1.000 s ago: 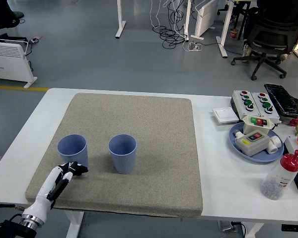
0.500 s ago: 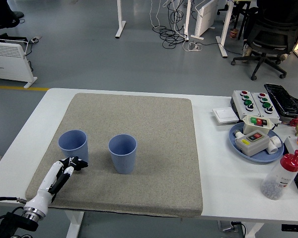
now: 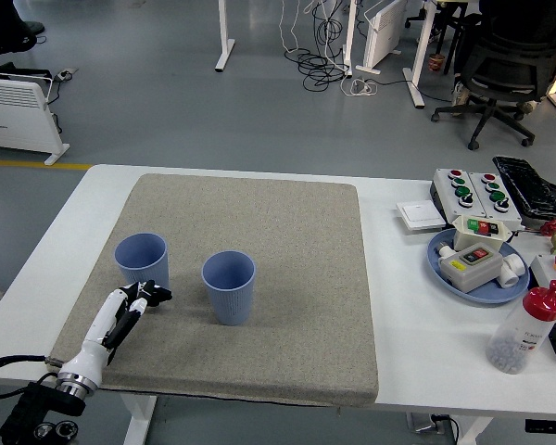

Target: Push cup pick cup insert cup

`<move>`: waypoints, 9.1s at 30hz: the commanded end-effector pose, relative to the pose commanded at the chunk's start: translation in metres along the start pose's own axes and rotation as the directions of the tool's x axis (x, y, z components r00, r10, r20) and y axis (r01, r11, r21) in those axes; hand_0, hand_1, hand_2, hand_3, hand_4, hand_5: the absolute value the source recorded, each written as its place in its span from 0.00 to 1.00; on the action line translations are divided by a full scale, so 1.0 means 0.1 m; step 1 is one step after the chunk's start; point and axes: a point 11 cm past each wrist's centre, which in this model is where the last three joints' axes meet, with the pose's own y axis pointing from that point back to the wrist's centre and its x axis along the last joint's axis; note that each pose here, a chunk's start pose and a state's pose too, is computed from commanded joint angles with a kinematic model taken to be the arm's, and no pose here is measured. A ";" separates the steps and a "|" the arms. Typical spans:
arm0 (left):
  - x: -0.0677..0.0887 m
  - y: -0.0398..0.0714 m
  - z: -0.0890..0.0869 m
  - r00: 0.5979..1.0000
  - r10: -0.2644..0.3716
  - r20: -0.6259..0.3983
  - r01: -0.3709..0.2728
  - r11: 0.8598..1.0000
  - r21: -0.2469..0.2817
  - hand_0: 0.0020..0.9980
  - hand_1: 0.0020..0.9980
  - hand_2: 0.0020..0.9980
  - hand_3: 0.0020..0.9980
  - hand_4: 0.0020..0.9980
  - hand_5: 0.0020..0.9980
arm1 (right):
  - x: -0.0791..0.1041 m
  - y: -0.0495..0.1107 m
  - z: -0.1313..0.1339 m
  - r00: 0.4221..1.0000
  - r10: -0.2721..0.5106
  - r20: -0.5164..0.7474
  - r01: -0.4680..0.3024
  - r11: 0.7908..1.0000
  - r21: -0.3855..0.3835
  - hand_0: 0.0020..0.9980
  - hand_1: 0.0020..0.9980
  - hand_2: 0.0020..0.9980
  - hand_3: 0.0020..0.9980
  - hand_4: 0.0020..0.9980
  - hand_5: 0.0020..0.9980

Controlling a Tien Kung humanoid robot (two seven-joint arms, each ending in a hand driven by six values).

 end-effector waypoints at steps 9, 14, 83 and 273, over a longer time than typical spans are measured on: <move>0.00 -0.18 0.02 1.000 -0.004 0.017 0.005 1.000 -0.002 0.69 0.66 0.59 0.53 0.56 1.00 | -0.01 0.00 -0.01 1.000 -0.001 -0.005 0.001 1.000 0.000 0.71 0.65 0.65 0.58 0.07 0.46; 0.03 -0.26 0.00 0.999 -0.005 0.041 0.004 1.000 0.009 0.69 0.66 0.59 0.53 0.56 1.00 | -0.01 0.00 -0.01 1.000 -0.001 -0.008 0.001 1.000 -0.001 0.71 0.65 0.65 0.58 0.07 0.46; 0.49 -0.74 0.27 0.991 0.101 0.090 -0.101 0.995 -0.004 0.64 0.63 0.57 0.53 0.53 1.00 | -0.03 0.01 -0.01 1.000 -0.003 -0.017 0.003 1.000 -0.006 0.71 0.65 0.65 0.58 0.07 0.46; 1.29 -1.50 1.79 0.421 -0.321 0.848 0.027 0.939 0.342 0.84 0.93 1.00 1.00 0.98 0.53 | 0.01 -0.01 0.14 1.000 0.004 0.009 -0.004 1.000 -0.029 0.71 0.65 0.65 0.58 0.07 0.46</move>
